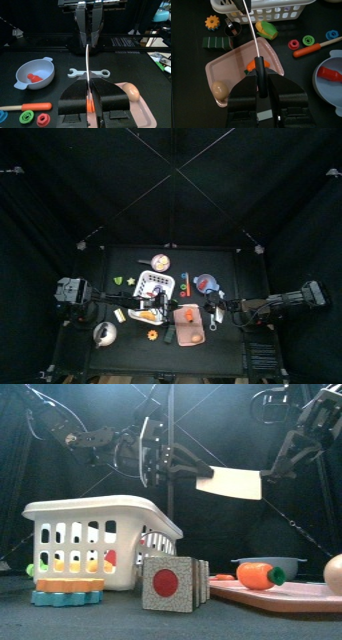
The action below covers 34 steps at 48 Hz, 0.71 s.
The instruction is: Cut carrot
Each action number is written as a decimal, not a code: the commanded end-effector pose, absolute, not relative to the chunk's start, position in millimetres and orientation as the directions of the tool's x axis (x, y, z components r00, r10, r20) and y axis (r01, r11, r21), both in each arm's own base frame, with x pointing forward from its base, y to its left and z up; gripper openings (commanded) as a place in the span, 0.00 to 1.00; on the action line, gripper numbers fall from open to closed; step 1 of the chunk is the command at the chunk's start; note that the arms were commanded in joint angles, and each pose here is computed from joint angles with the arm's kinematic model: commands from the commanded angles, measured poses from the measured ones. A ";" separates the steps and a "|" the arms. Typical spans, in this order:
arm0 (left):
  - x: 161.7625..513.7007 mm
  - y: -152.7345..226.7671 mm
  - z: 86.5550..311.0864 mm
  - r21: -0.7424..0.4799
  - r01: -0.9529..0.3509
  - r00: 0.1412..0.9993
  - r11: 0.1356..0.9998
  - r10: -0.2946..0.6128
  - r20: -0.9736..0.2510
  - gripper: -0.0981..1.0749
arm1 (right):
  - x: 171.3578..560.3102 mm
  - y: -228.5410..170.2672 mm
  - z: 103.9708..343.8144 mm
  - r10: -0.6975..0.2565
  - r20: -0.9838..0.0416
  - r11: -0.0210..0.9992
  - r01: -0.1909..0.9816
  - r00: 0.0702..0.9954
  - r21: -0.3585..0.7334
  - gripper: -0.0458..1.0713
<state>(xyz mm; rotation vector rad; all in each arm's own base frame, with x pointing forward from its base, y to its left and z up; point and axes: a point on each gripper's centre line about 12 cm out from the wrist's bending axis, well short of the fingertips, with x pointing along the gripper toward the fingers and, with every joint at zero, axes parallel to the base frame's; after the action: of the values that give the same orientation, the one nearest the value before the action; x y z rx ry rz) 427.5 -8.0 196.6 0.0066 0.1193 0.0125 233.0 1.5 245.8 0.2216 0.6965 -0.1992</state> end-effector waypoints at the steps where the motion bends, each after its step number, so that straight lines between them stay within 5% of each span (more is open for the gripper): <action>1: 427.8 -14.5 198.0 0.006 0.002 0.993 1.000 -0.002 -0.117 0.43 | 231.8 -0.7 245.2 -0.114 -0.658 0.952 0.272 0.744 0.142 0.35; 18: 436.8 -23.4 176.9 0.007 0.024 0.980 1.000 -0.022 -0.199 0.43 | 222.1 2.1 205.1 -0.091 -0.747 0.939 0.306 0.658 0.155 0.35; 34: 441.1 -29.5 169.9 -0.012 0.041 0.920 0.999 -0.042 -0.391 0.43 | 221.5 2.4 198.9 -0.090 -0.761 0.939 0.310 0.643 0.151 0.35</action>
<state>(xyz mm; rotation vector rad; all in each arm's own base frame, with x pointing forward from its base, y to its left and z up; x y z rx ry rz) 446.2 -20.2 163.7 0.0015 0.3415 -0.0195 223.4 4.7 202.2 0.2682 0.8306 -0.2131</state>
